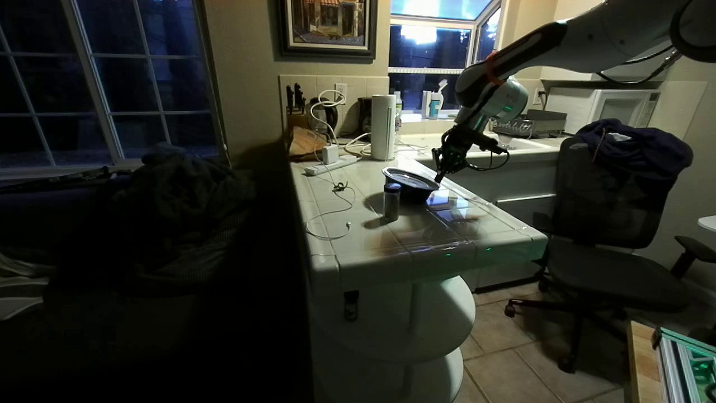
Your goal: Remove the clear lid from the black lunchbox and put it on the counter
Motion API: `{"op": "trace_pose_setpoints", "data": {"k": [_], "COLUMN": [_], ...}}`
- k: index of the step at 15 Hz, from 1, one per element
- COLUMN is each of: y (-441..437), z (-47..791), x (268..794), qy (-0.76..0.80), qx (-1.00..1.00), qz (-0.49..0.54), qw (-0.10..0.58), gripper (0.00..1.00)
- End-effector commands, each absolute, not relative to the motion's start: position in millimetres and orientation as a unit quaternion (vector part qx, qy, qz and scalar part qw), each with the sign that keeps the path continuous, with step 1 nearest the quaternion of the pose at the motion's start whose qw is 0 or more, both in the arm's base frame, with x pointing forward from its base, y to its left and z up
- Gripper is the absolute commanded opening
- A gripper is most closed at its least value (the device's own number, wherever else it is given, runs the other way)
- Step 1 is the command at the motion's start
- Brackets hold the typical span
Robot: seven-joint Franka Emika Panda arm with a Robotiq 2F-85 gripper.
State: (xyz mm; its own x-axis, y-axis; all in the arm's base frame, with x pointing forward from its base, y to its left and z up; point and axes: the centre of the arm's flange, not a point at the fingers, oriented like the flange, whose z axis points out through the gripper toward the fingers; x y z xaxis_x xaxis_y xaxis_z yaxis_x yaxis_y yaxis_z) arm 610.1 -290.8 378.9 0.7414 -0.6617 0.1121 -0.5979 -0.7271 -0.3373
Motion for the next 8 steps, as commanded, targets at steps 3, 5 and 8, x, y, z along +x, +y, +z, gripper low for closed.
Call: {"op": "trace_pose_setpoints", "data": {"k": [3, 5, 8], "y": [-294, -295, -295], "z": [397, 407, 416], "x": [602, 599, 596], "qy": [0.343, 0.343, 0.344], "qx": [-0.919, -0.918, -0.918], "qz": [-0.126, -0.132, -0.137], "qw": [0.150, 0.148, 0.145], "gripper": [0.00, 0.00, 0.00]}}
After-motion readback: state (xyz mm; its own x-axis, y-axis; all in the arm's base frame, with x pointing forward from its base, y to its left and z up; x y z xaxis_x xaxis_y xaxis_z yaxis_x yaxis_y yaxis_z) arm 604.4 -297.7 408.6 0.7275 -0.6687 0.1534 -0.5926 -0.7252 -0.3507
